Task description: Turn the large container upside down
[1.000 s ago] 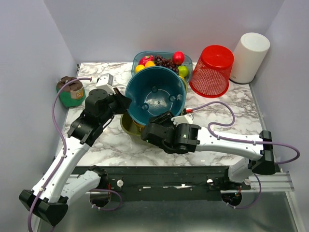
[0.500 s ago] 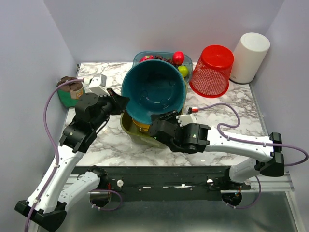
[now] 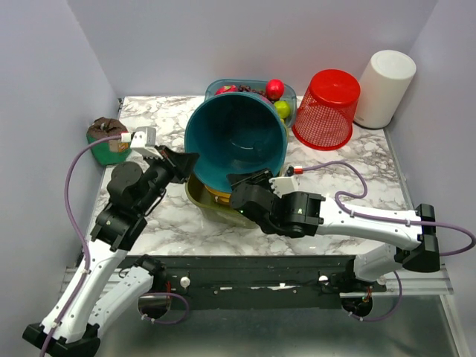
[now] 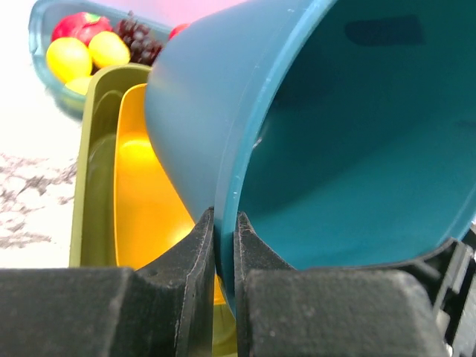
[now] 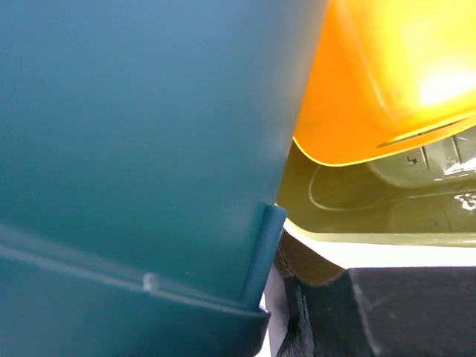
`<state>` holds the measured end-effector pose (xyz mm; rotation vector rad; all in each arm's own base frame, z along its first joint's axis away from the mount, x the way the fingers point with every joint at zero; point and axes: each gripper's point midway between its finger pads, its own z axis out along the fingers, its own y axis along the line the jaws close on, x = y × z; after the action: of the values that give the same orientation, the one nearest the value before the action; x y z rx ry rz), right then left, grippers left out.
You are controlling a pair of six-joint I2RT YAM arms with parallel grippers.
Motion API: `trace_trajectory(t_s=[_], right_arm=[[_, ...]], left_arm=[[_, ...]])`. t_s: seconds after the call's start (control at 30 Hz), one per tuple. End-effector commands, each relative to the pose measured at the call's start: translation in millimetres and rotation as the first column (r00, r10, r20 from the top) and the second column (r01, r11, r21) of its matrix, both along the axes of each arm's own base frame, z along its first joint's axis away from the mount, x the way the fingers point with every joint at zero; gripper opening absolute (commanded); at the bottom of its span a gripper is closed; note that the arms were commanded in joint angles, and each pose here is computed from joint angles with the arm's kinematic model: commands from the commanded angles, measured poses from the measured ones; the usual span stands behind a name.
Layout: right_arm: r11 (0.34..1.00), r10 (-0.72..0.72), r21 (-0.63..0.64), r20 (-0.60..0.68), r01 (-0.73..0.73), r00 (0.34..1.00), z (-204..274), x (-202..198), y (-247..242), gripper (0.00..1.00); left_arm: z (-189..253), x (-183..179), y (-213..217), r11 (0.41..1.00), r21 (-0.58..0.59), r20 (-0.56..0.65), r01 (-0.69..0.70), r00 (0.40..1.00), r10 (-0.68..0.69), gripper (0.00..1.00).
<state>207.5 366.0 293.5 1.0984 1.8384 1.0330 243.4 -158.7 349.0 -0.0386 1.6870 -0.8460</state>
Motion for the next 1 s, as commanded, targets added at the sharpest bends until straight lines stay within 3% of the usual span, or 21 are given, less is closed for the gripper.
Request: trace_trajectory(t_s=[0.0, 0.07, 0.17, 0.37, 0.47, 0.6, 0.67, 0.87, 0.9, 0.97], right_arm=[[0.810, -0.172, 0.550, -0.109, 0.204, 0.979, 53, 21, 13, 0.39], [0.810, -0.185, 0.547, -0.104, 0.212, 0.977, 51, 22, 10, 0.34], [0.812, -0.208, 0.540, -0.088, 0.222, 0.974, 52, 25, 6, 0.46], [0.812, -0.209, 0.538, -0.095, 0.226, 0.973, 48, 27, 14, 0.46], [0.814, -0.214, 0.534, -0.089, 0.228, 0.973, 48, 27, 13, 0.34], [0.826, -0.236, 0.512, -0.068, 0.237, 0.969, 43, 29, 8, 0.09], [0.852, -0.251, 0.467, -0.029, 0.236, 0.967, 41, 31, 1, 0.03], [0.915, -0.306, 0.314, 0.126, 0.254, 0.944, 53, 35, -27, 0.01], [0.924, -0.299, 0.288, 0.140, 0.250, 0.944, 53, 35, -30, 0.01], [0.938, -0.300, 0.238, 0.187, 0.253, 0.935, 60, 35, -36, 0.01]], left_arm=[[2, -51, -35, 0.954, -0.076, 0.088, 0.289, 0.955, -0.282, 0.00], [2, -52, -30, 0.960, -0.062, 0.112, 0.273, 0.958, -0.265, 0.00], [6, -56, -30, 0.956, -0.052, 0.165, 0.289, 0.947, -0.277, 0.00], [3, -57, -34, 0.947, -0.078, 0.187, 0.310, 0.938, -0.292, 0.00], [4, -60, -31, 0.950, -0.068, 0.205, 0.305, 0.936, -0.286, 0.00], [2, -60, -28, 0.956, -0.044, 0.202, 0.292, 0.939, -0.277, 0.00], [2, -61, -28, 0.956, -0.041, 0.207, 0.291, 0.938, -0.277, 0.00], [-3, -56, -21, 0.970, -0.009, 0.188, 0.243, 0.953, -0.237, 0.01], [-3, -56, -20, 0.970, -0.001, 0.189, 0.241, 0.953, -0.237, 0.03], [-3, -56, -20, 0.971, 0.015, 0.190, 0.240, 0.953, -0.238, 0.21]])
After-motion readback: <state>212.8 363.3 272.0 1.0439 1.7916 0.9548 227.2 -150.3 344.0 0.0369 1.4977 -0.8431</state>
